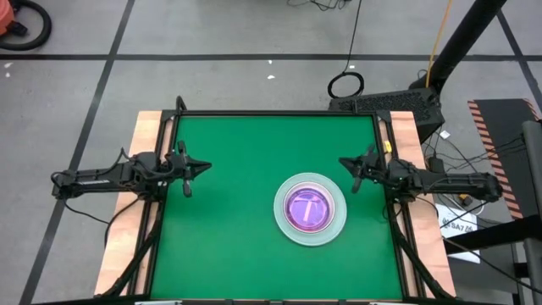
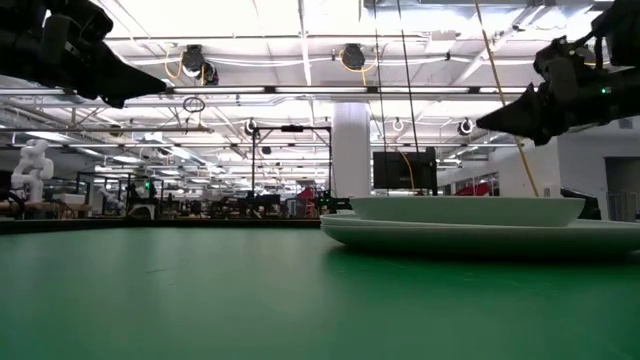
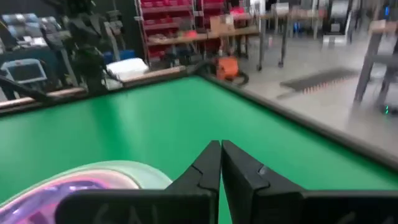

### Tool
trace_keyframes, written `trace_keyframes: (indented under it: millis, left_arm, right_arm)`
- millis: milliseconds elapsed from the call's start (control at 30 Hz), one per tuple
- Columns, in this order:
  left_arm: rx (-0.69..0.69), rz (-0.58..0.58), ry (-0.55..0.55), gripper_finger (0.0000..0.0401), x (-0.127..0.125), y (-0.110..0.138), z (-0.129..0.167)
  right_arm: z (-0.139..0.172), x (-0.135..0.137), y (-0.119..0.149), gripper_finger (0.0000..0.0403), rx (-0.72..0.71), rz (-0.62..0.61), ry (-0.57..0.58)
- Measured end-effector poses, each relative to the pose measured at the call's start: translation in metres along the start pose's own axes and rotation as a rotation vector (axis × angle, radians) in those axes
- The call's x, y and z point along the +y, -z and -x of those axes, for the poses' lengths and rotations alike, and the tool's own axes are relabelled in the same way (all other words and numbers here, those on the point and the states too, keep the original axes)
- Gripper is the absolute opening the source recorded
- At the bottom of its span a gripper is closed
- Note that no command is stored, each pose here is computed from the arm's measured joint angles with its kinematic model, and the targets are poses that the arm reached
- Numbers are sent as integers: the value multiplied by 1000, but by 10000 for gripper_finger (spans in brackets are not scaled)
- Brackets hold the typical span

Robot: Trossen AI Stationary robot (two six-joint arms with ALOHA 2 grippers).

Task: Stack plastic plates
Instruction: Return to Home Position

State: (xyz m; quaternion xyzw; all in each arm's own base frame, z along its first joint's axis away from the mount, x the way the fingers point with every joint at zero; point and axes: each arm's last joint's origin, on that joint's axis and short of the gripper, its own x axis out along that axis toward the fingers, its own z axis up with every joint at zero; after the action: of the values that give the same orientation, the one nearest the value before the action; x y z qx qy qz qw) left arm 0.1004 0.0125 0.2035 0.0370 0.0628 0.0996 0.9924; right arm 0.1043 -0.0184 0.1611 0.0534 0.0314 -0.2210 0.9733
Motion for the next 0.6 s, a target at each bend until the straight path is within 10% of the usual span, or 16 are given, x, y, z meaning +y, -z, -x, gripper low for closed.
trace_keyframes:
  millis: [600]
  left_arm:
    - [13,-2,1,30,0,1,-1]
  right_arm:
    - [15,13,-5,11,-194,614,-422]
